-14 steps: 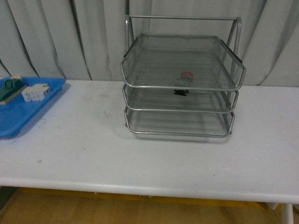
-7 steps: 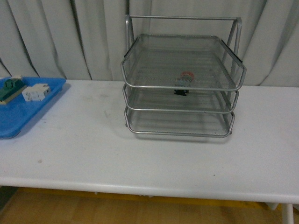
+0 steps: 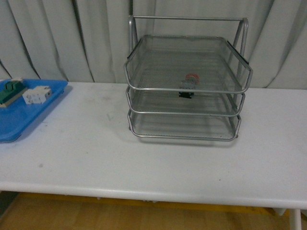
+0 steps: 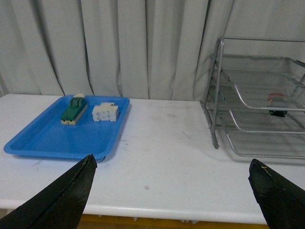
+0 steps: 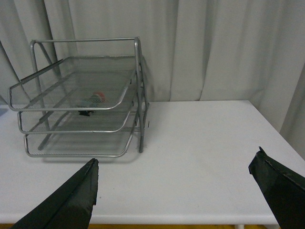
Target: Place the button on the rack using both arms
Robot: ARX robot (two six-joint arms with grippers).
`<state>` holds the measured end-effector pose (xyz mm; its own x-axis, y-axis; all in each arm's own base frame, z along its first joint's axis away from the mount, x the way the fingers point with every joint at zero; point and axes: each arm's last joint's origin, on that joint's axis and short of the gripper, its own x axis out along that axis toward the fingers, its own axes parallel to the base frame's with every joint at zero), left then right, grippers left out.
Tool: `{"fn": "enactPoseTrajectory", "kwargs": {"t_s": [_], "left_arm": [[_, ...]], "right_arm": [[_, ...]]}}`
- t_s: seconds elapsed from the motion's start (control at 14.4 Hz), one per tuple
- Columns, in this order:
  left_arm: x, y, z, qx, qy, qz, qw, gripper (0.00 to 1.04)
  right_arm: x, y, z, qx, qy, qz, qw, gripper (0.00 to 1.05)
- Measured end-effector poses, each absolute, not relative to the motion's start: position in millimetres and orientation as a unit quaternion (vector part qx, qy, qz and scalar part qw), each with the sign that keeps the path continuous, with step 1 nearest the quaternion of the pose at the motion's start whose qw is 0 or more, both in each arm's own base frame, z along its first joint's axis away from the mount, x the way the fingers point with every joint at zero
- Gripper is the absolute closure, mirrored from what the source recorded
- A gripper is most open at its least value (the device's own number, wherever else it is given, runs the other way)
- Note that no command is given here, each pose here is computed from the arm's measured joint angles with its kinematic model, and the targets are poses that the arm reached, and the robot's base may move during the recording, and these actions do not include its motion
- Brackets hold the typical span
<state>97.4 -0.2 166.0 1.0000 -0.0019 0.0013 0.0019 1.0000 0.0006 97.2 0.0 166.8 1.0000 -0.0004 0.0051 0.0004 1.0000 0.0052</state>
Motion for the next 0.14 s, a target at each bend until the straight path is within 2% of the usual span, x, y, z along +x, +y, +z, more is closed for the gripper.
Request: {"fn": "enactPoseTrajectory", "kwargs": {"t_s": [0.14], "left_arm": [[97.4,-0.2,166.0,0.0,-0.001,-0.001,1.0,0.07]], "right_arm": [[97.2,0.0,166.8,0.003,-0.003,0.0,1.0,0.06]]}}
